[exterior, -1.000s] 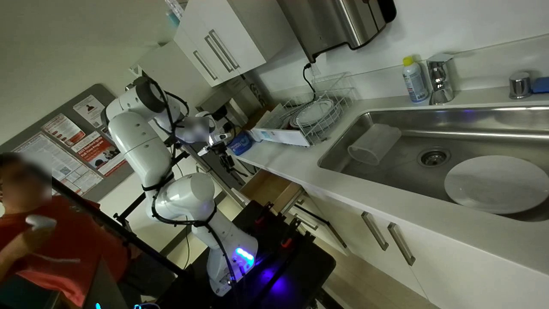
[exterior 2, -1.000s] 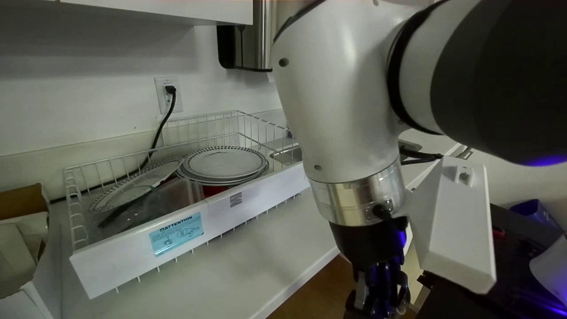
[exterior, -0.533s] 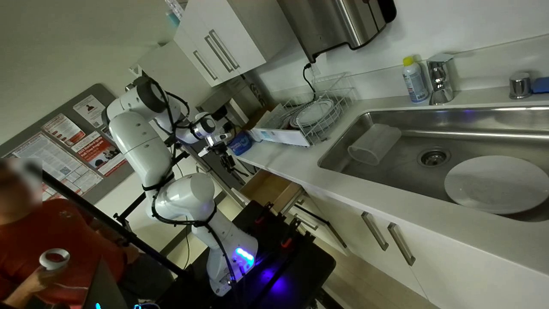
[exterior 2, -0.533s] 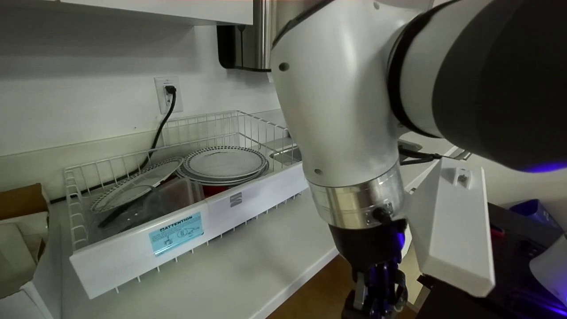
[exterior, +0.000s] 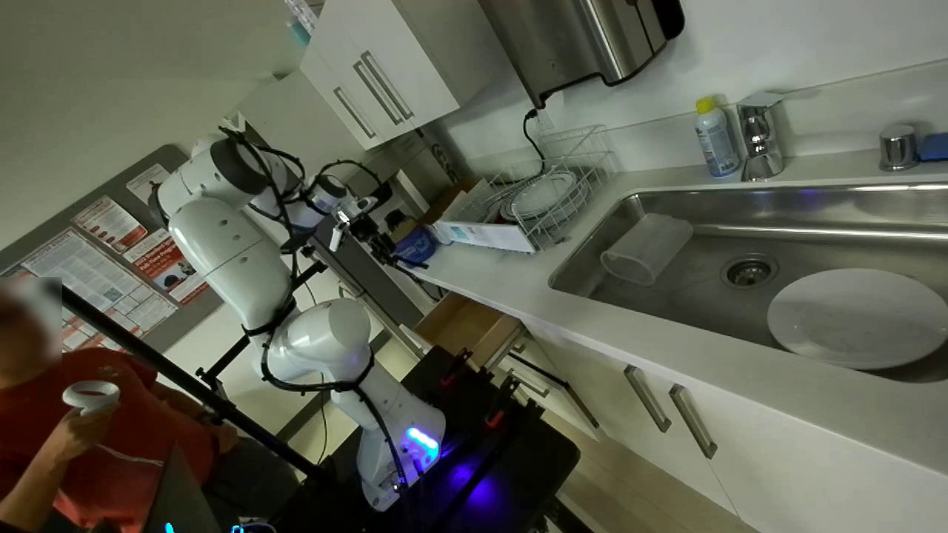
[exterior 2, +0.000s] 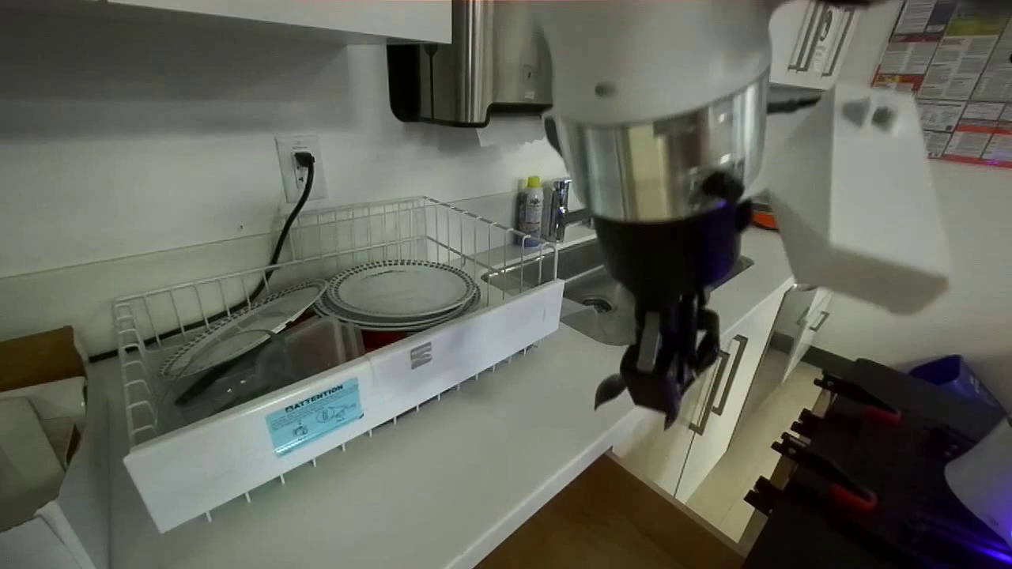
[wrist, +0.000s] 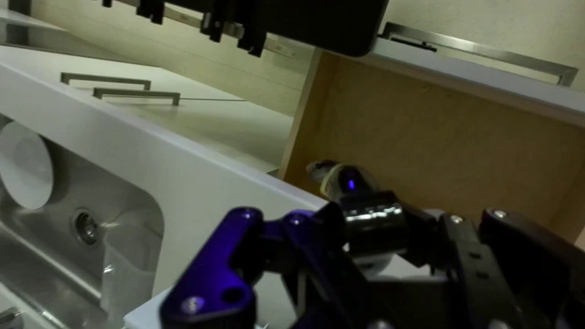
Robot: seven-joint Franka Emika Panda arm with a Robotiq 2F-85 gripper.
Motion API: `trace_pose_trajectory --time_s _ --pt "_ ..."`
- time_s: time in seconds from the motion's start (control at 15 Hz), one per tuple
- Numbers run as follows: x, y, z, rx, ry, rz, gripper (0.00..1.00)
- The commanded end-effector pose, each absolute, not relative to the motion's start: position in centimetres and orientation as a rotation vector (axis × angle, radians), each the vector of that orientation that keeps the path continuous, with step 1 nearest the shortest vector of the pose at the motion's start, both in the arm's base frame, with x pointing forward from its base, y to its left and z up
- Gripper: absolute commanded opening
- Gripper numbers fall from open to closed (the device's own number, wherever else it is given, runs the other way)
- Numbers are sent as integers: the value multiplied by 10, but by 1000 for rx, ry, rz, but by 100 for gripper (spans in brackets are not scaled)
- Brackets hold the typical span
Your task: Open the top left kitchen drawer, remove the object, put it in the plate holder and close the drawer
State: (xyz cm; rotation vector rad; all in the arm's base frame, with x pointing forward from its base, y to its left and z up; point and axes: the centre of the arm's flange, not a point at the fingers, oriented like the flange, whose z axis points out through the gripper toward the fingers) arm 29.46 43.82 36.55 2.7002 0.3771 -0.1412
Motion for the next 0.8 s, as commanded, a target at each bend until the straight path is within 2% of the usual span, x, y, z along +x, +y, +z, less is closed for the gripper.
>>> trace_pose_trajectory --time_s 0.0,0.13,0.2,0.27,0.6,0.67,0.73 --pt "310 438 439 2612 427 -49 2" --pt "322 440 468 2555 460 5 2" --pt "309 433 442 2599 422 -18 2" --pt "312 434 452 2603 421 -3 9" --pt "310 436 440 2590 429 -25 9" --pt "311 436 440 2589 429 -26 2" --pt "322 437 438 2601 447 8 2"
